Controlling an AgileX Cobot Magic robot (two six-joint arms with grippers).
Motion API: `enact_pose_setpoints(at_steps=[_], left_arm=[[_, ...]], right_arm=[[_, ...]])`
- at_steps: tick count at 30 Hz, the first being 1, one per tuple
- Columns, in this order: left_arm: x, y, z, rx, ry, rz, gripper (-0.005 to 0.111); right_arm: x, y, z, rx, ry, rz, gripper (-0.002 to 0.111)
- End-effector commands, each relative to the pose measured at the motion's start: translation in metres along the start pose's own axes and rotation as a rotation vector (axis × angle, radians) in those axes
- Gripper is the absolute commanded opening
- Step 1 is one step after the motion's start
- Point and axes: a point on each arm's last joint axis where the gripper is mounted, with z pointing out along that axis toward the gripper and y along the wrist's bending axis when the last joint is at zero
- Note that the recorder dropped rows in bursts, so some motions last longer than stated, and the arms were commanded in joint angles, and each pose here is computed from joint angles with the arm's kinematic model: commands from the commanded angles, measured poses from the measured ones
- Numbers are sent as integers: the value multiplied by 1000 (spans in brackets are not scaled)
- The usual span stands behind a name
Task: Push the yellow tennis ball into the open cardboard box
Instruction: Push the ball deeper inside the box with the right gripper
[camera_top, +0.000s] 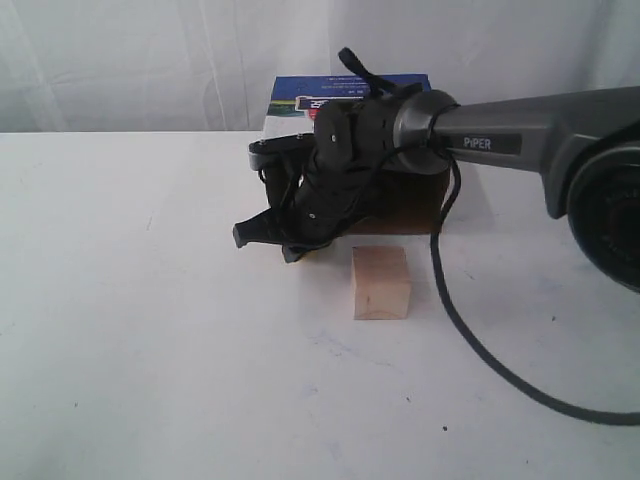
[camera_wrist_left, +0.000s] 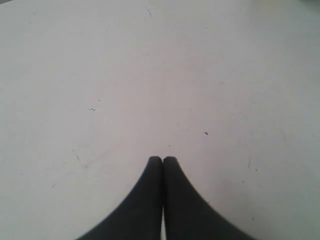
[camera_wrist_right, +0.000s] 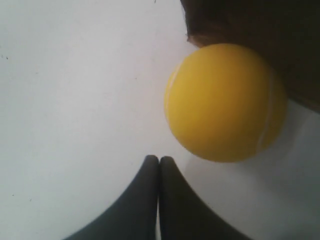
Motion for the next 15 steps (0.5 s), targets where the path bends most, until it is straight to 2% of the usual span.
enact_pose_setpoints(at_steps=[1, 4, 9, 15], left_arm=[[2, 0, 0, 4, 9, 6, 0], [2, 0, 0, 4, 9, 6, 0], [2, 0, 0, 4, 9, 6, 0], [2, 0, 0, 4, 9, 6, 0]], right_arm=[[-6, -2, 5, 12, -59, -25, 0], [-15, -9, 4, 51, -116, -55, 0], [-39, -28, -12, 115, -199, -30, 0], [-66, -21, -43, 125, -345, -131, 0]])
